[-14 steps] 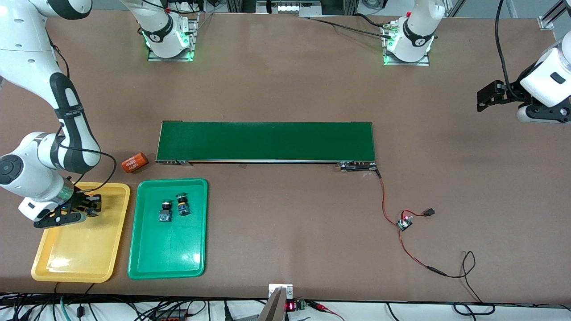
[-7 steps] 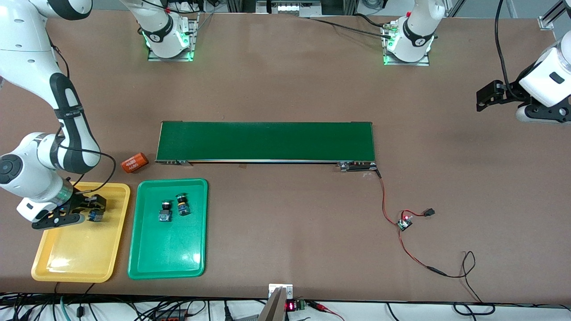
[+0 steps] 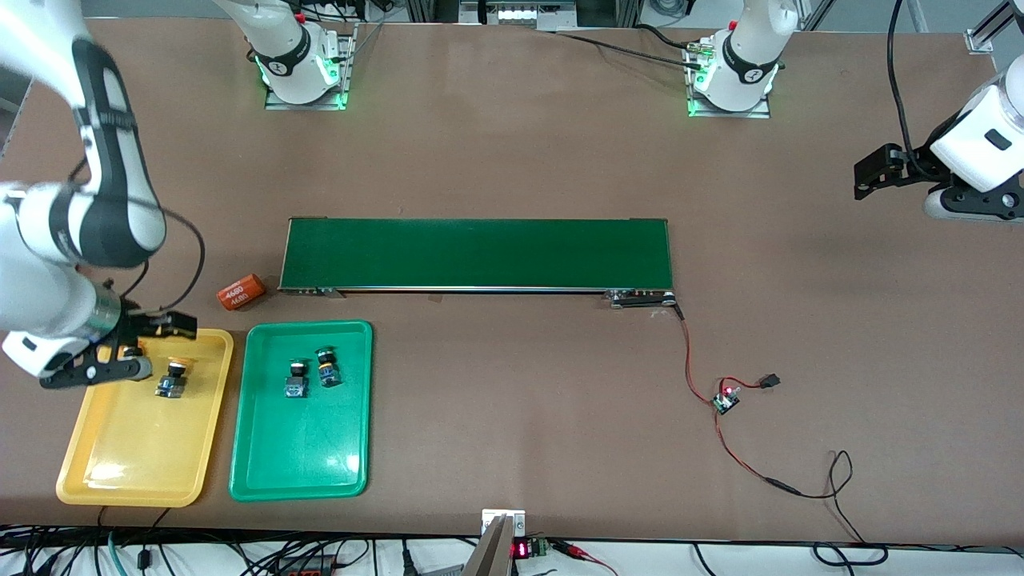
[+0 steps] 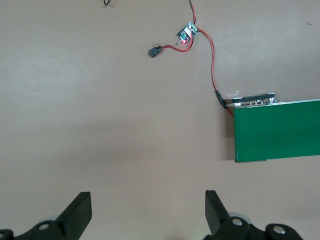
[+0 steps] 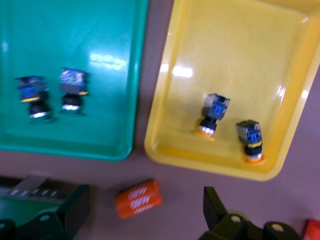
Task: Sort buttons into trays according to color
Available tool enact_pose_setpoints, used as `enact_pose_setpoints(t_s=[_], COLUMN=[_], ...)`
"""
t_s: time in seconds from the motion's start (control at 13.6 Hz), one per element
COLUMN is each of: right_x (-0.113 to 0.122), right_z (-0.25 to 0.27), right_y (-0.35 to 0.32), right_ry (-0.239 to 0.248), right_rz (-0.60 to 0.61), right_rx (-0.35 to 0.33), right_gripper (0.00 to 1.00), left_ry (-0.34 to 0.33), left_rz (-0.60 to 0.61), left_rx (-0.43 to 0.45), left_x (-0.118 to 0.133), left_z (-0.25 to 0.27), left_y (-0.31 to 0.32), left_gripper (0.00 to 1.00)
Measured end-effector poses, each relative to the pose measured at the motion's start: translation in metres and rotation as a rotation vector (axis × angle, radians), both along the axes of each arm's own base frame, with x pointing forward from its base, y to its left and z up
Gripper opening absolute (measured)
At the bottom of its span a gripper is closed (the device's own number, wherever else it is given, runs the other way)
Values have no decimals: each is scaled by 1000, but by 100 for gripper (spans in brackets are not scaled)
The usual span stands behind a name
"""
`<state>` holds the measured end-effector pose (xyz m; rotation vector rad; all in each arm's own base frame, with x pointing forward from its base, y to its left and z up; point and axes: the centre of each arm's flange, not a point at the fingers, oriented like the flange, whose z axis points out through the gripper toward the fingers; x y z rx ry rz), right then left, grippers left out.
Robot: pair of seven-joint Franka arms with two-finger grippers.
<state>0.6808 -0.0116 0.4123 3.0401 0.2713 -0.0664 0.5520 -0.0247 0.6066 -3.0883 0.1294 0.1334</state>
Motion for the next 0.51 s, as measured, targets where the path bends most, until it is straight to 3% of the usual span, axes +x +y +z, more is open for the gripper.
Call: enact_pose_setpoints(t_s=[0.22,0.51], right_x=[-33,-66], right_z=[75,117], right_y=[29,51], right_ry=[20,61], right_rz=[-6,-39], right_rx=[-16,-28], right_gripper=[100,100], left_ry=[2,2], left_rz=[-1,-2], left_rx=[0,0], left_x=[0,0], left_z=[0,0], left_y=[0,0], left_gripper=[100,100])
